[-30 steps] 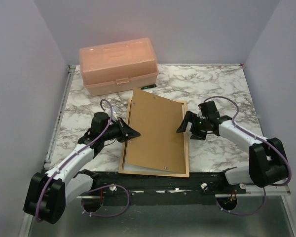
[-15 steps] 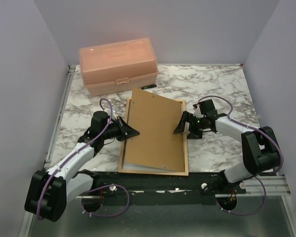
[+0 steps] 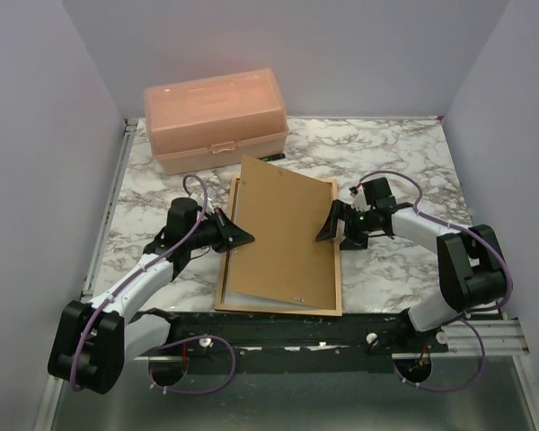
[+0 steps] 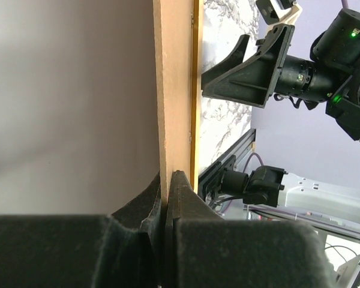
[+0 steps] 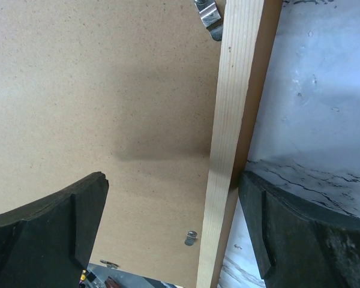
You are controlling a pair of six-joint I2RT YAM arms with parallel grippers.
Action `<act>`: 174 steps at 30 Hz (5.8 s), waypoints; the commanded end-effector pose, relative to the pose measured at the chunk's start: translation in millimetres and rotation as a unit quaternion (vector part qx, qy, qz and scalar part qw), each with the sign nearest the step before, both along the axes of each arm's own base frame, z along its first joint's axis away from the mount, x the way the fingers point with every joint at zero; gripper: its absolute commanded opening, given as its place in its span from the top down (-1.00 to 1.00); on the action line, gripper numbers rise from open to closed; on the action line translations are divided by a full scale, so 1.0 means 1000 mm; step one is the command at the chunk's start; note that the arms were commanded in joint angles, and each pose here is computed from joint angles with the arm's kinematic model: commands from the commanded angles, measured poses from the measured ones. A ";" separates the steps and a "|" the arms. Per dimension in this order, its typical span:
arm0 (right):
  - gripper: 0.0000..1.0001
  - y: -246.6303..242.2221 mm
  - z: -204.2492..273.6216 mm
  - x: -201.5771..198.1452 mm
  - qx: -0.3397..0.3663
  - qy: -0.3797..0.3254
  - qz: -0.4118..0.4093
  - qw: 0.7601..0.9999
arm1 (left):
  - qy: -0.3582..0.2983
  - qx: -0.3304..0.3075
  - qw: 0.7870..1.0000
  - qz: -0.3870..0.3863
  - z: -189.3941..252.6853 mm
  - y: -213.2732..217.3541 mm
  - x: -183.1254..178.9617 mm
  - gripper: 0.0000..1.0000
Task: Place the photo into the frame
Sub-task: Place the photo frame item in the photo frame, then install the photo frame at the center of the board.
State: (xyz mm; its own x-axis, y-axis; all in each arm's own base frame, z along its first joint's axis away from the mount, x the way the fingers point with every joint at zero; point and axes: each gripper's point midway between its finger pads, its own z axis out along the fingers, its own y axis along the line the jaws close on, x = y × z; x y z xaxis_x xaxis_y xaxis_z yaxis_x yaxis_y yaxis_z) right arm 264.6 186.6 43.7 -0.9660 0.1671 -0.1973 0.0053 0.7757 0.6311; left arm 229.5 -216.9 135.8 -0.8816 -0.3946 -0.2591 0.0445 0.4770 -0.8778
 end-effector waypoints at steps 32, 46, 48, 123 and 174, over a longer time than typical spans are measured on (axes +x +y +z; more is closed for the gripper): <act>-0.94 0.029 0.003 -0.017 0.058 0.003 0.067 0.996 | 0.065 0.308 0.949 -0.034 -0.060 0.031 -0.027 -0.45; -0.94 0.022 -0.009 -0.034 0.048 0.016 0.065 0.997 | 0.083 0.406 0.910 0.000 -0.067 0.058 -0.027 -0.76; -0.94 0.022 -0.008 -0.035 0.046 0.016 0.063 0.997 | 0.083 0.418 0.905 -0.001 -0.066 0.060 -0.027 -0.77; -0.20 -0.015 -0.044 -0.105 -0.321 0.015 0.050 0.945 | 0.165 0.352 0.920 0.054 -0.121 0.102 -0.040 -0.75; 0.97 -0.014 -0.024 -0.091 -0.390 -0.049 0.031 0.919 | 0.156 0.353 0.922 0.033 -0.119 0.093 -0.042 -0.54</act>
State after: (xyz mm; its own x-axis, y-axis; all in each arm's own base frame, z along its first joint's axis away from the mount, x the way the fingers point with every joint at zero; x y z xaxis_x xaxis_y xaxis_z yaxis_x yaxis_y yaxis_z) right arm 178.7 193.4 25.4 -0.9384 -0.0913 -0.3331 -0.0879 0.9958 -0.0253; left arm 197.4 -121.1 29.6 -0.9205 -0.3052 -0.2441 -0.2205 0.9213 -0.3202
